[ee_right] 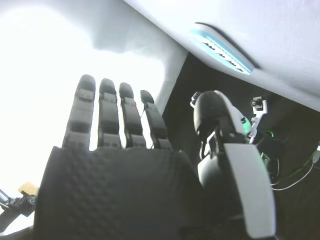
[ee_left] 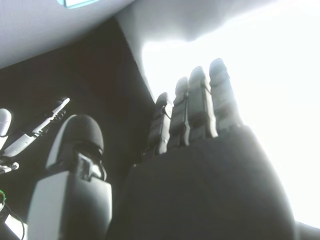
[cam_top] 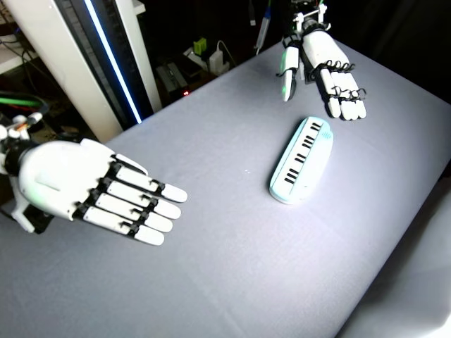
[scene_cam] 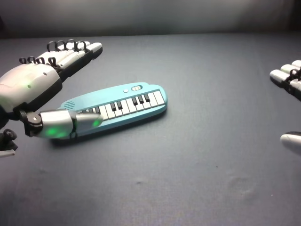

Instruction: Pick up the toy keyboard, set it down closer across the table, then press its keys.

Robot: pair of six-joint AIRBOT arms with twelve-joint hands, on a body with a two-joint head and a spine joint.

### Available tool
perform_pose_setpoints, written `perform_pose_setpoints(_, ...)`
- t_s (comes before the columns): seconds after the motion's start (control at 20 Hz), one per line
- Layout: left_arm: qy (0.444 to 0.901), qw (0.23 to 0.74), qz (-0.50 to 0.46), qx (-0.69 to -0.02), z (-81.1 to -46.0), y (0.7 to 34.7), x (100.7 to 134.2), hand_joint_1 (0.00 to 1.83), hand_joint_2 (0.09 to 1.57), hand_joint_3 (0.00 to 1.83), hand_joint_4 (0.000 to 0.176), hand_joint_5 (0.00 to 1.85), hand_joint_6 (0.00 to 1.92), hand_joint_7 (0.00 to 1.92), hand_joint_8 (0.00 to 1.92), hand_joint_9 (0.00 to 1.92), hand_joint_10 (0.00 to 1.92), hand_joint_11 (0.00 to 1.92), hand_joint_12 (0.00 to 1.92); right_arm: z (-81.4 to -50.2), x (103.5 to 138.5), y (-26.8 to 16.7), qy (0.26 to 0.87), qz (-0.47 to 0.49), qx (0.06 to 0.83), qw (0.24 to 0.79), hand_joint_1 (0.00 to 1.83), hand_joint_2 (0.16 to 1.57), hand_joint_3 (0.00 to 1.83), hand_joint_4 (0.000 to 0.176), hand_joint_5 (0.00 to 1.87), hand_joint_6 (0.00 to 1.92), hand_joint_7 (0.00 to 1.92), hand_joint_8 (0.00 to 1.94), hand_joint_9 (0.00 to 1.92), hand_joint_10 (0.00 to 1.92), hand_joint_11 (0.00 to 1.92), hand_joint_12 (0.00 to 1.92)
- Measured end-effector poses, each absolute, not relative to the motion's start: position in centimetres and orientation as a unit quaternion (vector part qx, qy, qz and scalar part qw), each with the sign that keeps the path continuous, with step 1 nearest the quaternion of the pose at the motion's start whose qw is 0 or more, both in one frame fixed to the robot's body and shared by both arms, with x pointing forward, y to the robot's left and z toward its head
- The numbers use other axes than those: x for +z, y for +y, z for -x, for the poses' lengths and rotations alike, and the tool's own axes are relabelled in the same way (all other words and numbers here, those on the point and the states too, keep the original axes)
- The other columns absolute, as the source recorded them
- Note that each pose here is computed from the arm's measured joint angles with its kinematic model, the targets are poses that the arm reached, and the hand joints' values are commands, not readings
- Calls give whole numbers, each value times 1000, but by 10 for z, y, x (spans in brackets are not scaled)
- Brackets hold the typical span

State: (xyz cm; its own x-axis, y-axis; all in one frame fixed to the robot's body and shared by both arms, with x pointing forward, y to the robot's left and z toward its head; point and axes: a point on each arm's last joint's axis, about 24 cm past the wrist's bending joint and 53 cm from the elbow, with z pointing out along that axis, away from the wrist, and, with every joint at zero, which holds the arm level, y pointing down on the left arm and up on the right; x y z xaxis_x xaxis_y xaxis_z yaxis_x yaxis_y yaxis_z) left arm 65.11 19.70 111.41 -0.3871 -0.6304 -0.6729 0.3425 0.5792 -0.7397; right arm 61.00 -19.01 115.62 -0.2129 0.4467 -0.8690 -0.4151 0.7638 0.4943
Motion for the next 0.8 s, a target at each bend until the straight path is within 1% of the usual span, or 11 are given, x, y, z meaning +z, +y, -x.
perform_pose_setpoints(0.1,706,544,102,-442,-652,198,1112,678,1073,10,52,0,0,0,0,0,0,0,0,-610,1154,-189,700,-13,345,626,146,1281,17,12,0,0,0,0,0,0,0,0)
perform_pose_setpoints(0.15,709,544,101,-437,-654,200,1111,704,1058,2,70,0,0,0,0,0,0,0,0,-610,1154,-189,700,-13,345,626,149,1287,18,8,0,0,0,0,0,0,0,0)
perform_pose_setpoints(0.2,713,544,103,-431,-657,202,1108,730,1052,0,66,0,0,0,0,0,0,0,0,-610,1154,-189,700,-13,345,625,150,1289,18,10,0,0,0,0,0,0,0,0)
perform_pose_setpoints(0.3,721,543,103,-418,-665,204,1102,811,1016,0,56,0,0,0,0,0,0,0,0,-611,1154,-189,699,-15,345,626,121,1305,15,0,0,0,0,0,0,0,0,0)
perform_pose_setpoints(0.35,728,538,109,-411,-671,204,1096,830,992,0,59,0,0,0,0,0,0,0,0,-611,1154,-190,700,-16,344,626,100,1311,14,0,0,0,0,0,0,0,0,0)
perform_pose_setpoints(0.4,737,532,110,-402,-676,202,1088,829,975,0,73,0,0,0,0,0,0,0,0,-610,1153,-190,700,-17,344,625,98,1315,14,0,0,0,0,0,0,0,0,0)
perform_pose_setpoints(0.55,767,508,119,-374,-693,197,1059,847,947,0,59,0,0,0,0,0,0,0,0,-610,1148,-193,706,-20,339,622,84,1325,13,0,0,0,0,0,0,0,0,0)
perform_pose_setpoints(0.6,776,501,123,-363,-698,198,1050,840,950,0,69,0,0,0,0,0,0,0,0,-611,1147,-194,706,-22,339,621,84,1324,12,0,0,0,0,0,0,0,0,0)
perform_pose_setpoints(0.65,784,494,126,-354,-701,199,1042,817,948,0,67,0,0,0,0,0,0,0,0,-611,1147,-194,706,-22,339,622,94,1325,9,0,0,0,0,0,0,0,0,0)
perform_pose_setpoints(0.7,795,486,126,-342,-705,198,1033,815,952,0,83,0,0,0,0,0,0,0,0,-611,1147,-195,706,-24,338,622,92,1325,7,0,0,0,0,0,0,0,0,0)
perform_pose_setpoints(0.8,807,473,127,-330,-709,195,1022,839,945,0,96,0,0,0,0,0,0,0,0,-610,1146,-195,707,-24,337,621,87,1320,4,0,0,0,0,0,0,0,0,0)
